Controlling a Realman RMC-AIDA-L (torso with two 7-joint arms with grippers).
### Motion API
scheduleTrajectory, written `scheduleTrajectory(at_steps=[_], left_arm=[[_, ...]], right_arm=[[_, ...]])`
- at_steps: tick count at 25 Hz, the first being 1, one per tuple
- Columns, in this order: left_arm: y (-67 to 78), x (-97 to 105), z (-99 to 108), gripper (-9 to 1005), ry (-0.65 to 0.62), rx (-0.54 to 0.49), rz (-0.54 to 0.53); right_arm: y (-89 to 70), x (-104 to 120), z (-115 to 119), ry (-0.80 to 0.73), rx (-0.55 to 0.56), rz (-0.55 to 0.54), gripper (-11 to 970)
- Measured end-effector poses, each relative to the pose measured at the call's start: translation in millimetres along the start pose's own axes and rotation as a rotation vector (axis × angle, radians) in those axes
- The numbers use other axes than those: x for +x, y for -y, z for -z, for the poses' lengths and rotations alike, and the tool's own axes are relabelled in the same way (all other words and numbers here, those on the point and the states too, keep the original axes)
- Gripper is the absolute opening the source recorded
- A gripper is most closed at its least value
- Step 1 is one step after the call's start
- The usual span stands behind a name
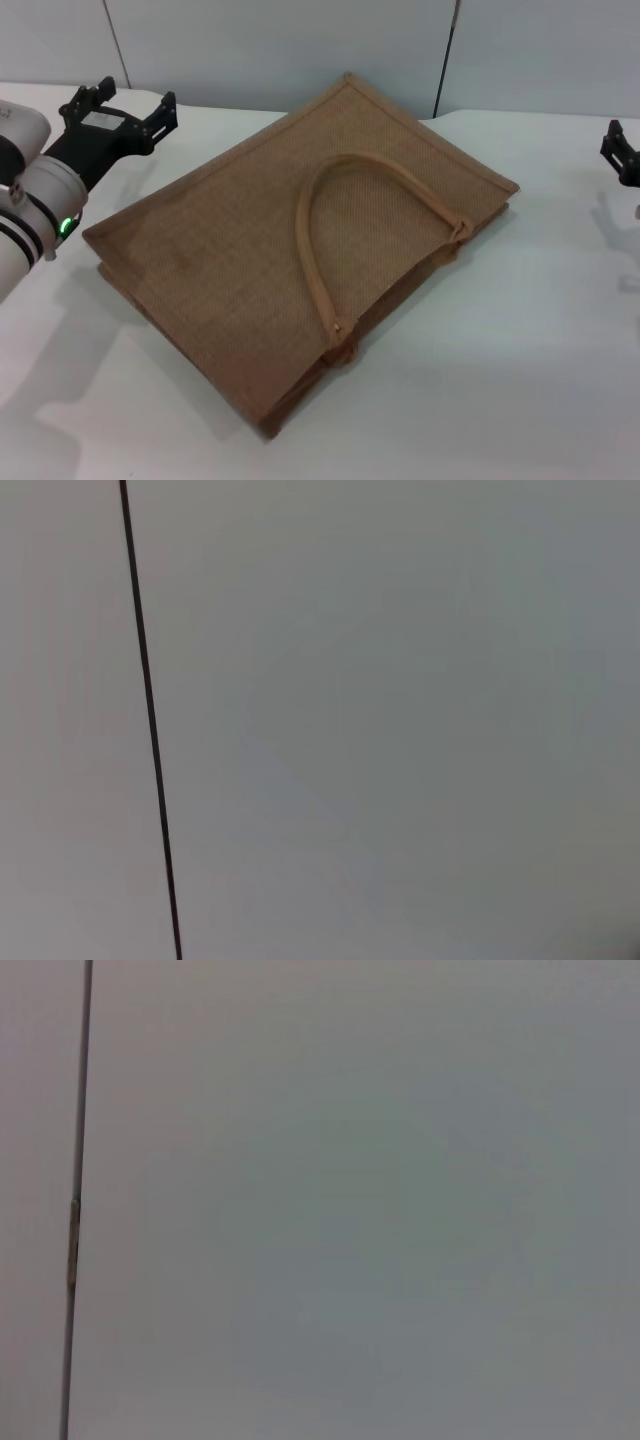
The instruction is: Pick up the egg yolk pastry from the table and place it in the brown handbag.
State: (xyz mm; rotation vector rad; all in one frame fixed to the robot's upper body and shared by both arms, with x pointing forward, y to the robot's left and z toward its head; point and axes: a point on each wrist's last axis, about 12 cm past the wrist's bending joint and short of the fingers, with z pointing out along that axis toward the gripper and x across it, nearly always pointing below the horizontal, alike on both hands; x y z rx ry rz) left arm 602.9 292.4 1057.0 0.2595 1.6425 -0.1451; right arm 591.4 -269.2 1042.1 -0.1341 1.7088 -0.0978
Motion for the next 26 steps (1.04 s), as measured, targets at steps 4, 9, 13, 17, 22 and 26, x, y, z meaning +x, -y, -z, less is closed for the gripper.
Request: scheduleTrajectory(at_steps=[4, 9, 13, 17, 22, 26], left_arm=[[-0.3, -0.2, -0.1, 844, 0.000, 0.000, -0.001], [-0.7, -0.2, 0.0, 843, 0.000, -0.001, -0.001], [-0.8, -0.1, 0.0, 843, 0.000, -0.002, -0.001], [-0.7, -0.3, -0.2, 844, 0.000, -0.001, -0.001], [-0.7, -0.5, -0.3, 844, 0.001, -0.001, -0.002], [-0.6, -0.6, -0.5, 844, 0.001, -0.001, -0.002]], right_arm=[[-1.6, -1.3, -1.5, 0.002, -0.007, 0.009, 863], [-2.5, -1.9, -2.4, 0.003, -0.011, 0.014, 863], [-3.6, -3.7, -3.9, 0.008, -0.015, 0.015, 863], [-3.7, -3.9, -4.1, 0.008, -0.014, 0.014, 863], [-3.5, -3.9, -4.1, 0.007, -0.012, 0.012, 863], [-2.7, -3.5, -4.3, 0.004, -0.009, 0.011, 863]])
